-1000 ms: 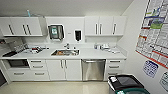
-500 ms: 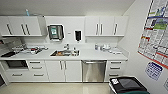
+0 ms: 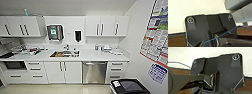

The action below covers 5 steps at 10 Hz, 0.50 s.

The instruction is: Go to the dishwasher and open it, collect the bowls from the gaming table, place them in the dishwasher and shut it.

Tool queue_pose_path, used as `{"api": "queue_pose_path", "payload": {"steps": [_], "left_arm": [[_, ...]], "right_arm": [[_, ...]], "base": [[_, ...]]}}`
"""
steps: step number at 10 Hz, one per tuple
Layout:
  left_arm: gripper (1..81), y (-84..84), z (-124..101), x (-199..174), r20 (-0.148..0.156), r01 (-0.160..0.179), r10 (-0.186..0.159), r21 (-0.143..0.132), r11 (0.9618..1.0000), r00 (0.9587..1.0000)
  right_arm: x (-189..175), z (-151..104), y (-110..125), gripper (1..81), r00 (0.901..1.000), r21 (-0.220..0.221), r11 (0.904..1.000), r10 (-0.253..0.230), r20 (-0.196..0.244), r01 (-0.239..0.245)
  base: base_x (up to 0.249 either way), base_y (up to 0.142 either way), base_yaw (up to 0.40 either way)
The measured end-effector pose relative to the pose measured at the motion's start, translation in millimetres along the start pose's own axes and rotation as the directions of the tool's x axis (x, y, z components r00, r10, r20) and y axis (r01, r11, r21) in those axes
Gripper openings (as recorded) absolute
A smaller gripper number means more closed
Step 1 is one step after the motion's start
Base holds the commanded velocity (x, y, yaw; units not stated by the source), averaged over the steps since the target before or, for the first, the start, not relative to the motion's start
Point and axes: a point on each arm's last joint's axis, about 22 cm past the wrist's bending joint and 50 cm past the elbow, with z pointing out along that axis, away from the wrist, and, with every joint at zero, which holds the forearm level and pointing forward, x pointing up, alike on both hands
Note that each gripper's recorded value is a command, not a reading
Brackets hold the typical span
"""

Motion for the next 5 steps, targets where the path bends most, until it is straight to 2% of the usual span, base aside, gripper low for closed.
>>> {"api": "queue_pose_path", "payload": {"steps": [5], "left_arm": [[81.1, -2.2, -0.9, 1.1, -0.002, -0.001, 0.001, 0.003, 1.0000, 1.0000]], "right_arm": [[-0.1, 0.4, -0.9, 81.1, 1.0000, 0.001, 1.0000, 0.000, 0.001, 0.000]], "base": [[0.112, 0.000, 0.000]]}}
